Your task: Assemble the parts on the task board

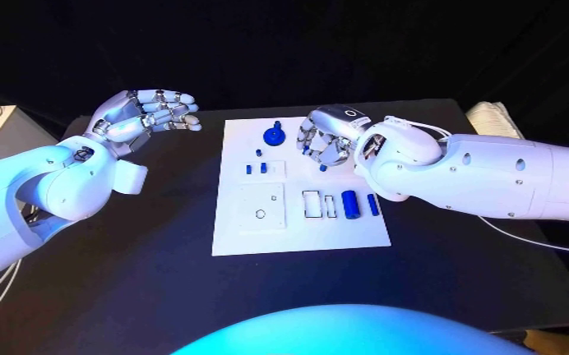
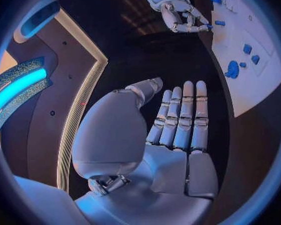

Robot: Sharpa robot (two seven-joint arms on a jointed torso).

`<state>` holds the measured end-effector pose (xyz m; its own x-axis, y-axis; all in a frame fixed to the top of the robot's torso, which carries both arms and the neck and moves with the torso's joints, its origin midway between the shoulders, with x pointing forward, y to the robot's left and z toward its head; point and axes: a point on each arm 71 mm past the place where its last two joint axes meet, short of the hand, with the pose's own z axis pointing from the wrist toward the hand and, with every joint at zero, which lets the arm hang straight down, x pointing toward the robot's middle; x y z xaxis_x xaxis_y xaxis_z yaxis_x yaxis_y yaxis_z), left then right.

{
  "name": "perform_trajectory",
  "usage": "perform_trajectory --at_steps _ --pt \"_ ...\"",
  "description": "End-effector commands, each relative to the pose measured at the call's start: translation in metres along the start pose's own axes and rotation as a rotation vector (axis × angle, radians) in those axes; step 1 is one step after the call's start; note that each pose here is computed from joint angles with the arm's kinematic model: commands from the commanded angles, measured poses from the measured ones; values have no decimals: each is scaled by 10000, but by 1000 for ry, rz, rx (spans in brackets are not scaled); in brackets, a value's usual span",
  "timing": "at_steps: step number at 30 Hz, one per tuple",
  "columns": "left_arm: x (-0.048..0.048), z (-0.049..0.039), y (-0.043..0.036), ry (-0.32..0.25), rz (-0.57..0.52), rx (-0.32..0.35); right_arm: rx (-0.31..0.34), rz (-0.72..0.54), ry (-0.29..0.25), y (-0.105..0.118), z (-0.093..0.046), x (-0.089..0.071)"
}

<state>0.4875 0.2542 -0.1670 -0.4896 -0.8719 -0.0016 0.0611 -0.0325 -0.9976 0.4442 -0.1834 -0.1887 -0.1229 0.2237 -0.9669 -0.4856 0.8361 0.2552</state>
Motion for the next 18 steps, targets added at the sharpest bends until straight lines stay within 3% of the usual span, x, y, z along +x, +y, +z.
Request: perform_trajectory --at_steps 1,18 --pt "17 13 -7 4 -8 7 -53 47 -8 164 9 42" --pt "53 43 -6 -2 -12 13 -141 58 37 487 78 472"
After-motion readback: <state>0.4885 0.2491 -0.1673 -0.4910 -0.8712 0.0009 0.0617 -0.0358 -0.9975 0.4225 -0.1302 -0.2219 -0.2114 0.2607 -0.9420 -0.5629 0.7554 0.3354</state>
